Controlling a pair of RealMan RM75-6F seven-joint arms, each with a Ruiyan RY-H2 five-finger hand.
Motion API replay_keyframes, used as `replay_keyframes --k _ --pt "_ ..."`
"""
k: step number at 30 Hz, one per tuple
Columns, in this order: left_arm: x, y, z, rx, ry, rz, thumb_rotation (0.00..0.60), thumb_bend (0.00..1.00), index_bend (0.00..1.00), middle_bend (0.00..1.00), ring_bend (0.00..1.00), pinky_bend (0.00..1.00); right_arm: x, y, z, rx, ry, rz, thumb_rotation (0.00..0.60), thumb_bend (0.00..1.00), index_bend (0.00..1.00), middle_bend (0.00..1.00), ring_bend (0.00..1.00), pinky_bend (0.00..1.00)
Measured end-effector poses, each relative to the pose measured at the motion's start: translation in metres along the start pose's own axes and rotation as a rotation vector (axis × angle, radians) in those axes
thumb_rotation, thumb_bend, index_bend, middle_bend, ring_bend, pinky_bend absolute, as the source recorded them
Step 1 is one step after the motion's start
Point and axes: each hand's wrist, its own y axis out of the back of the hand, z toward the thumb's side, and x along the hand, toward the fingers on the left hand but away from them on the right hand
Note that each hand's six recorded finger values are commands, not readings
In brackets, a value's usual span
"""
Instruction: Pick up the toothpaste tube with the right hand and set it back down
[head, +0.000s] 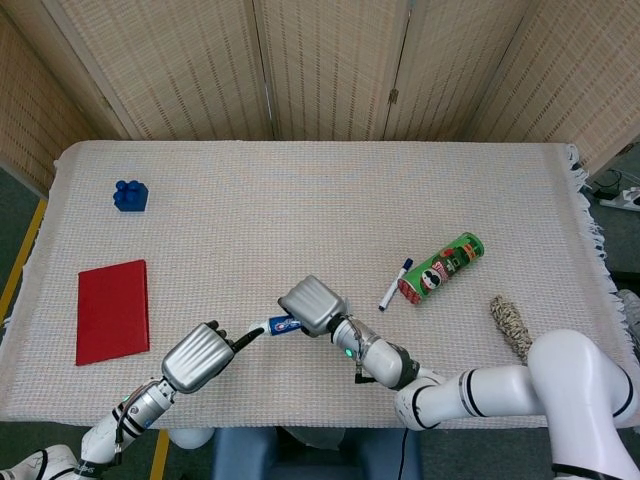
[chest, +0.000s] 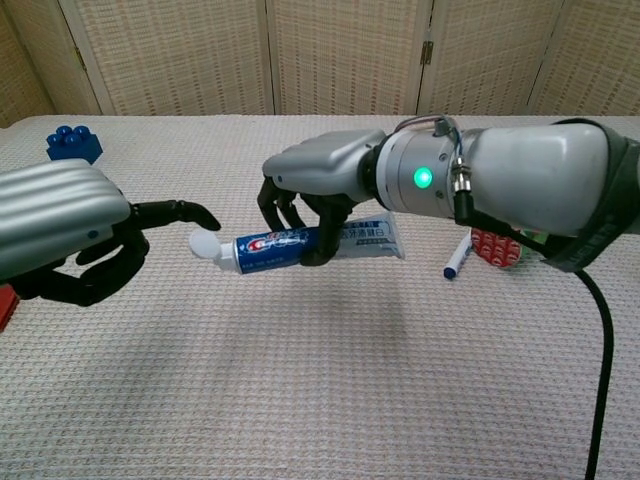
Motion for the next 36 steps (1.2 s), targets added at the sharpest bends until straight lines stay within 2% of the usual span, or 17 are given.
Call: replay_keyframes --k 6,12,22,24,27,29,31,34,36 --pt "-0.005 -0.010 -0.007 -0.001 0.027 -0.029 0.600 0.76 0.20 0.84 0.76 0.68 0.004 0.001 -0.006 -0.058 -0.002 -0.007 0.600 0.56 0.70 0.60 0.71 0.65" --pt "-0.010 -0.009 -0.012 -0.026 0.048 -0.015 0.600 0.76 0.20 0.84 0.75 0.68 0.009 0.003 -0.010 -0.108 0.011 -0.025 0.600 0.57 0.70 0.60 0.71 0.66" --pt "-0.016 -0.011 -0.014 -0.075 0.059 -0.003 0.600 0.76 0.19 0.83 0.72 0.68 0.013 0.002 -0.009 -0.266 0.049 -0.058 0.600 0.57 0.70 0.60 0.72 0.66" --pt "-0.018 -0.009 -0.016 -0.097 0.071 0.001 0.600 0.75 0.19 0.79 0.68 0.68 0.014 0.001 -0.011 -0.289 0.049 -0.063 0.600 0.57 0.70 0.60 0.72 0.66" --pt "-0.021 -0.005 -0.023 -0.148 0.096 0.013 0.600 0.63 0.18 0.65 0.58 0.63 0.015 -0.001 -0.014 -0.334 0.045 -0.070 0.600 0.57 0.70 0.60 0.72 0.66" --pt "-0.024 -0.002 -0.028 -0.194 0.115 0.024 0.600 0.45 0.16 0.48 0.45 0.52 0.016 -0.002 -0.017 -0.363 0.044 -0.075 0.600 0.57 0.70 0.60 0.72 0.66" --pt "-0.027 0.002 -0.033 -0.239 0.135 0.037 0.600 0.31 0.14 0.34 0.32 0.40 0.018 -0.005 -0.019 -0.392 0.042 -0.074 0.600 0.57 0.70 0.60 0.72 0.66" --pt "-0.032 0.013 -0.045 -0.350 0.174 0.090 0.600 0.23 0.12 0.21 0.19 0.25 0.020 -0.012 -0.022 -0.451 0.042 -0.073 0.600 0.57 0.70 0.60 0.72 0.66" --pt "-0.035 0.021 -0.053 -0.448 0.196 0.134 0.600 0.19 0.11 0.16 0.14 0.19 0.020 -0.016 -0.022 -0.492 0.048 -0.072 0.600 0.57 0.70 0.60 0.72 0.66"
